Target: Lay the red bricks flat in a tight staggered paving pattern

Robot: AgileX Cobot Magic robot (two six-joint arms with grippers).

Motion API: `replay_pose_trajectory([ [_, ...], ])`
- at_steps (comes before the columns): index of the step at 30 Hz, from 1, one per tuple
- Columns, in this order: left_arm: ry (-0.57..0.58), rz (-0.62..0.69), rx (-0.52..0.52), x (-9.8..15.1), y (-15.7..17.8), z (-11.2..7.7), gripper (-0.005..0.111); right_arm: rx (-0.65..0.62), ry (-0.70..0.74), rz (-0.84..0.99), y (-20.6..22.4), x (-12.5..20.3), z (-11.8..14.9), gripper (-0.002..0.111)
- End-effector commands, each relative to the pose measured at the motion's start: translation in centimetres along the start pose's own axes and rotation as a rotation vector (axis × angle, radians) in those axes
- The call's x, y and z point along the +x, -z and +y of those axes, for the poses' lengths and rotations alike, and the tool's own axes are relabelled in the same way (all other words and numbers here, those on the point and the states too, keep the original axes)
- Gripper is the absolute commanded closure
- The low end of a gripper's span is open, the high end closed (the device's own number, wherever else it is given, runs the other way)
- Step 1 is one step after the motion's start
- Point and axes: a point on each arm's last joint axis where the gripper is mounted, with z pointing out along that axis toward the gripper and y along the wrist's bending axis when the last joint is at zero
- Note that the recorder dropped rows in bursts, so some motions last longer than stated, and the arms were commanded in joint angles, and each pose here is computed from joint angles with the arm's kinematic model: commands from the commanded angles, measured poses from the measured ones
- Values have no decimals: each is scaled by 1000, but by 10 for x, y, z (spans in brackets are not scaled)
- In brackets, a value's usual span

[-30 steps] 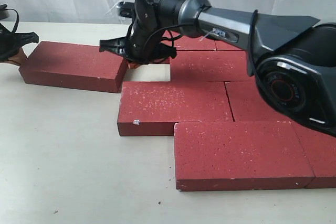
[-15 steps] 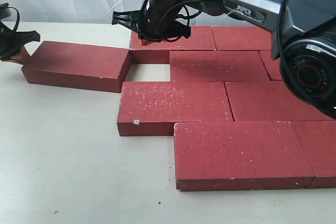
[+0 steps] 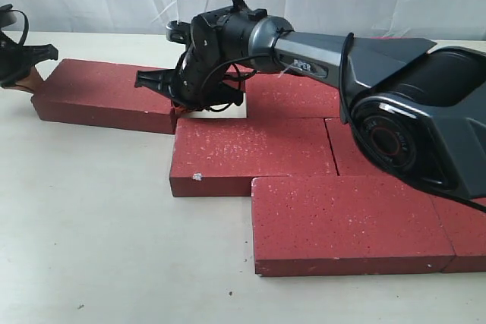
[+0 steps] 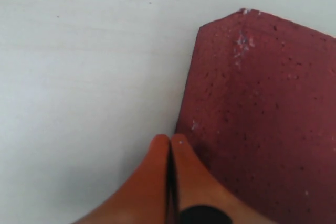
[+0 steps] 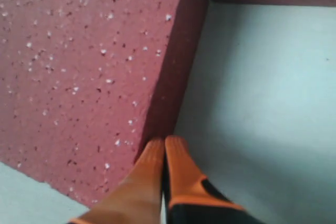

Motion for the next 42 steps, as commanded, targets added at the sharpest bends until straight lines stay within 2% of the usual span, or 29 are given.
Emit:
replay_pose_trajectory([
  [1, 5, -6, 15, -1, -1, -3, 107, -74, -5, -17, 0, -2, 6, 109],
  [16, 3, -14, 8, -2, -1, -2, 107, -49, -2, 35, 2, 3, 5, 109],
  [31, 7, 19, 26, 1, -1, -4, 107, 60, -18, -4, 4, -16, -27, 109],
  [38, 14, 26, 29, 2, -1, -4, 107, 70, -38, -37, 22, -32, -39, 109],
  [42, 26, 46, 35, 4, -1, -5, 107, 70, -14, -85, 42, -41, -35, 109],
])
